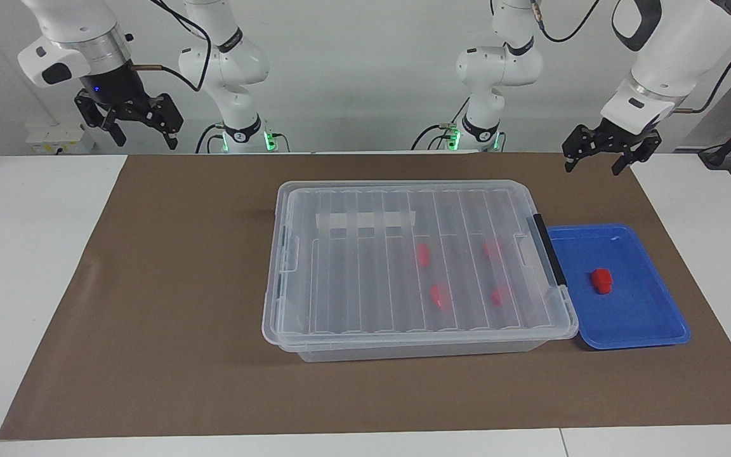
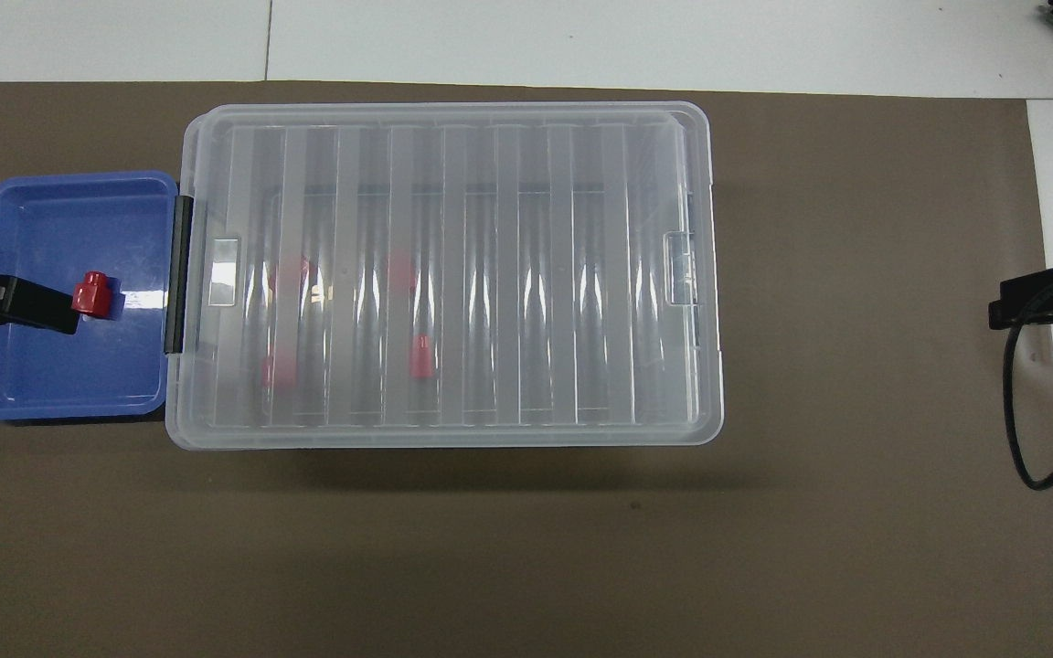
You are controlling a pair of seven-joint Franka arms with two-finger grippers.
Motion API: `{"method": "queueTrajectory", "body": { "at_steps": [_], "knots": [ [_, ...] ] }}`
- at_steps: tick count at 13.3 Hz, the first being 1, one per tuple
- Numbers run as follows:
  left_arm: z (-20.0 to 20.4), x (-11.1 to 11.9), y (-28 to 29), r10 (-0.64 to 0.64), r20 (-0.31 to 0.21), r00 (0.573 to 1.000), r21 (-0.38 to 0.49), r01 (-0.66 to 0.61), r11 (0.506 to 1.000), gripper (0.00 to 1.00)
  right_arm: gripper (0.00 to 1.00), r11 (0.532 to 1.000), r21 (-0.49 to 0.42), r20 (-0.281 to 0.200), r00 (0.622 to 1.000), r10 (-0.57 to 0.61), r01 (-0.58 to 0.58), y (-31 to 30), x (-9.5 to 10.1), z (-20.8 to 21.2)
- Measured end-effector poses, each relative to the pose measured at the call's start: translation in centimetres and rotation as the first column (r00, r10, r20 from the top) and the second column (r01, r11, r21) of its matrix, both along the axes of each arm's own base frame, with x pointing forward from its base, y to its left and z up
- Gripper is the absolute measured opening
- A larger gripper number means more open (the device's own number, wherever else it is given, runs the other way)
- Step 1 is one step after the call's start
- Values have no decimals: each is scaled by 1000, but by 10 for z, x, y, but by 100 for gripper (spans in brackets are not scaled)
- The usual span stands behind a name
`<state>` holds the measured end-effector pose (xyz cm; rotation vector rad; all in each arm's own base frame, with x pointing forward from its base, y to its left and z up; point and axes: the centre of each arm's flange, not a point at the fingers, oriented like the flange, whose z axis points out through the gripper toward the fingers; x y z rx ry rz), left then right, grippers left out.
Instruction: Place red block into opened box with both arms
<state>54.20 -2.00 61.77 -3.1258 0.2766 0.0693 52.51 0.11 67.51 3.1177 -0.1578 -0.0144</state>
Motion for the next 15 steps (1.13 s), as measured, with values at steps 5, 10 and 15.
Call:
{"method": "queueTrajectory", "body": {
  "at_steps": [5,10,15],
  "knots": [
    [0,0,0,0,0,1000,0,0,1000,100,100,1000,0,-1,1000,3,-3,1,0,0],
    [0,0,0,0,0,1000,0,0,1000,100,100,1000,0,10,1000,-8,8,-4,-1,2],
    [0,0,0,0,0,1000,0,0,1000,100,100,1000,4,48,999,-20,20,12,12,-24]
  ]
}}
